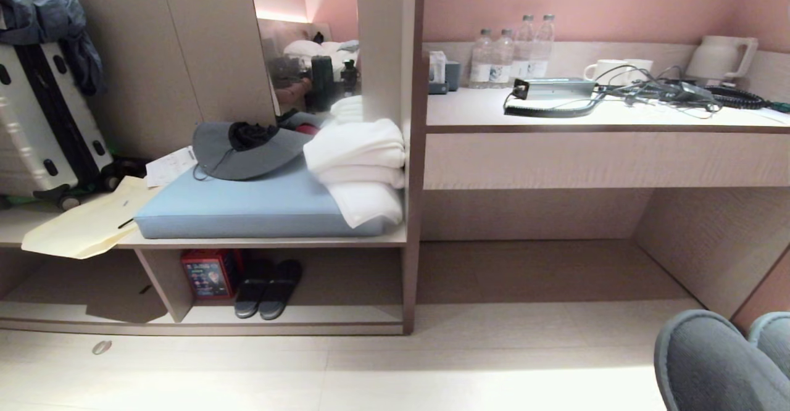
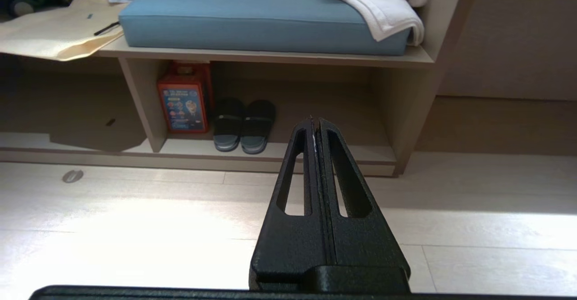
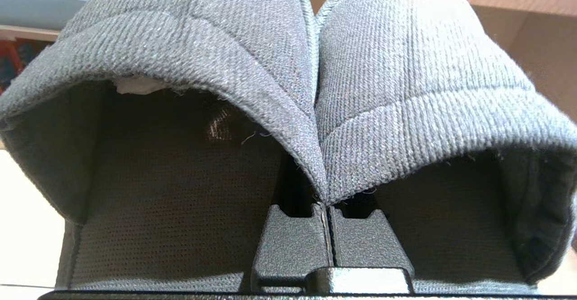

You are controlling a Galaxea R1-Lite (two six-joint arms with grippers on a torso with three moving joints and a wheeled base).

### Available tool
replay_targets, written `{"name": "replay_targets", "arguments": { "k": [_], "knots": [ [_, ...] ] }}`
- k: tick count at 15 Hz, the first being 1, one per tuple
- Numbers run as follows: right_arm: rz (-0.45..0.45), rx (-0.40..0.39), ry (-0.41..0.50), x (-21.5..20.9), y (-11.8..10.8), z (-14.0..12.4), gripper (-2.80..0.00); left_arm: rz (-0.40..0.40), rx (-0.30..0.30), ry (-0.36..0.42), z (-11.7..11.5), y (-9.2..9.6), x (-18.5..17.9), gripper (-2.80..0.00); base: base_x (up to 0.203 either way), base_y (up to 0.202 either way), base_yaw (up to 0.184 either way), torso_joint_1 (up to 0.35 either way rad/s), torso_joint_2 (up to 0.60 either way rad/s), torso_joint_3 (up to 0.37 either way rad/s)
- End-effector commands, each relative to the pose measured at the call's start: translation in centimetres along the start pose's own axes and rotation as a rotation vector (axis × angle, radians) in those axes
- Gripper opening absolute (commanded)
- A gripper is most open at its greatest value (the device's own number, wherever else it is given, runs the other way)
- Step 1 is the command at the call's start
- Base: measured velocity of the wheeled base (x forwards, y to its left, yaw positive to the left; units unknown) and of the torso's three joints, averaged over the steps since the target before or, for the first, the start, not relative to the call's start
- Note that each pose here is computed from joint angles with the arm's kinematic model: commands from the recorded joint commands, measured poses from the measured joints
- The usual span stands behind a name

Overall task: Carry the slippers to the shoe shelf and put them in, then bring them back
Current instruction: Place the slippers on the floor

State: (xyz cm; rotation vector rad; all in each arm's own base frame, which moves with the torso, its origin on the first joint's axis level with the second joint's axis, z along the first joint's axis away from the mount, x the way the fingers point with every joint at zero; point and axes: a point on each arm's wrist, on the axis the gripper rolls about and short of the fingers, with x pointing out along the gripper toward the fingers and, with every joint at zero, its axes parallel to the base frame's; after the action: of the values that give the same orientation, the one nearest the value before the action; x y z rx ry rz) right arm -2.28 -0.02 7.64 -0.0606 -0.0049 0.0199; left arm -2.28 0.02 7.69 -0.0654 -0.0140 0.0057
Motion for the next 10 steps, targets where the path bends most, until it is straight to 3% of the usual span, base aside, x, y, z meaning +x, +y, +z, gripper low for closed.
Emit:
{"name": "replay_targets", "arguments": {
  "k": [1,10],
  "knots": [
    [0.001,-0.001,0.0,0.0,0.0,0.0,-2.8,0.0,-0.001,0.001,0.0,0.0,0.01,-2.8,0.0,0.0,0.0,0.0,0.0,0.0],
    [0.001,-0.002,0.0,0.0,0.01,0.0,-2.8,0.002,0.001,0.003,-0.03,0.01,0.0,-2.8,0.0,0.0,0.0,0.002,0.0,-0.158]
  ]
}}
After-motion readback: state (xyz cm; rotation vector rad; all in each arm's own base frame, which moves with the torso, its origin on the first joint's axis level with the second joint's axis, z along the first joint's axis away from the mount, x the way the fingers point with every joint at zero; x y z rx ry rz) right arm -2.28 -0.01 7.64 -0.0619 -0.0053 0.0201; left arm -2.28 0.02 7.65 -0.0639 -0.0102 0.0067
